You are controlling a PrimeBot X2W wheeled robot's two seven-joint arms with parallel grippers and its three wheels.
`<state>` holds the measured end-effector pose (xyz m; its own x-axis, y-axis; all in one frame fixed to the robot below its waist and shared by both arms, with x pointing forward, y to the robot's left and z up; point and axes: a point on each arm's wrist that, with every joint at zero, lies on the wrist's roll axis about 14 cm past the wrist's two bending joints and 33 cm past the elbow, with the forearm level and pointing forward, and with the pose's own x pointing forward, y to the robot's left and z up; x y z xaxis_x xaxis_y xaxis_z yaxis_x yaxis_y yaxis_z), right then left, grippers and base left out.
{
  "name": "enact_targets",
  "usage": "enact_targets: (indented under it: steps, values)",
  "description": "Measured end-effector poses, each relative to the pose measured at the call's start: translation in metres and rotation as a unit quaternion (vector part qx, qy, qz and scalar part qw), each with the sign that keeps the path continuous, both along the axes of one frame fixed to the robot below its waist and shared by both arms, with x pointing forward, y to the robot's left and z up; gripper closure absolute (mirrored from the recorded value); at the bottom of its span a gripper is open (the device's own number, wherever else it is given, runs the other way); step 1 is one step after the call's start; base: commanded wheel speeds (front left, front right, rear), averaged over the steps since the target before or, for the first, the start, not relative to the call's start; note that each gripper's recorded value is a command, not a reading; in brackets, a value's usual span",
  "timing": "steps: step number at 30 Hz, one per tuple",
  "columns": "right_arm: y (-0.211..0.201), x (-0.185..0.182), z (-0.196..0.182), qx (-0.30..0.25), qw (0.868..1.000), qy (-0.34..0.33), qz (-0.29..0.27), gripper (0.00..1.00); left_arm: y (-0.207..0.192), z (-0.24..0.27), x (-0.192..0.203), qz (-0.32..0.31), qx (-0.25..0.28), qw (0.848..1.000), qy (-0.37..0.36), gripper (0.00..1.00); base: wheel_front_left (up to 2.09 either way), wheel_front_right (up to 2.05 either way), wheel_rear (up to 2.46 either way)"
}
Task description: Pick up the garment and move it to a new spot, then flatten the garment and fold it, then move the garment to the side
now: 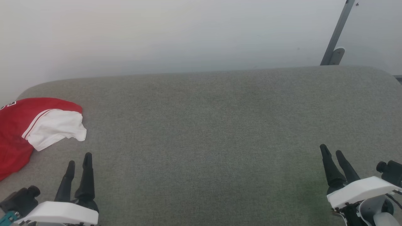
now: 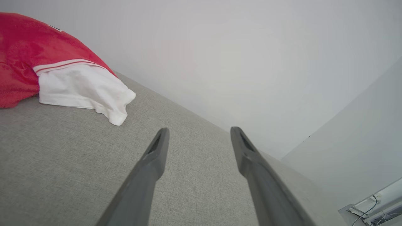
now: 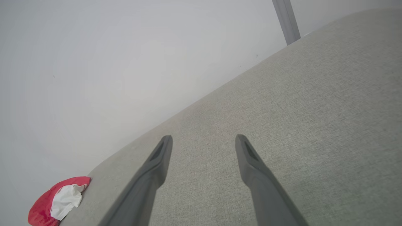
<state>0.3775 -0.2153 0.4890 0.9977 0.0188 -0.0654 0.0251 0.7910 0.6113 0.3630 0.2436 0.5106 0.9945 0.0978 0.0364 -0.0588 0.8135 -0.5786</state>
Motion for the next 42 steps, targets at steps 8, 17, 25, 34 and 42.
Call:
enact_targets:
  steps: [8,17,25,34,42]
  values:
    - [-0.003,0.0,0.003,-0.033,0.999,-0.008,0.0,0.0,0.001,0.005,-0.003,0.0,0.039,0.999,-0.009,0.0,0.0,0.0,0.0]
    - [-0.005,-0.002,0.007,-0.072,0.997,-0.016,0.002,0.0,-0.001,0.013,-0.004,-0.003,0.081,0.996,-0.022,0.0,0.0,0.0,0.0]
    - [-0.005,-0.003,0.009,-0.099,0.995,-0.022,0.005,0.0,-0.002,0.016,-0.005,-0.006,0.114,0.993,-0.028,0.0,0.0,0.0,0.0]
    - [-0.007,-0.004,0.012,-0.13,0.991,-0.03,0.007,0.0,-0.003,0.019,-0.007,-0.011,0.148,0.988,-0.036,0.0,0.0,0.0,0.0]
    - [-0.006,-0.005,0.014,-0.155,0.987,-0.037,0.011,0.0,-0.004,0.022,-0.008,-0.017,0.176,0.983,-0.041,0.0,0.0,0.0,0.0]
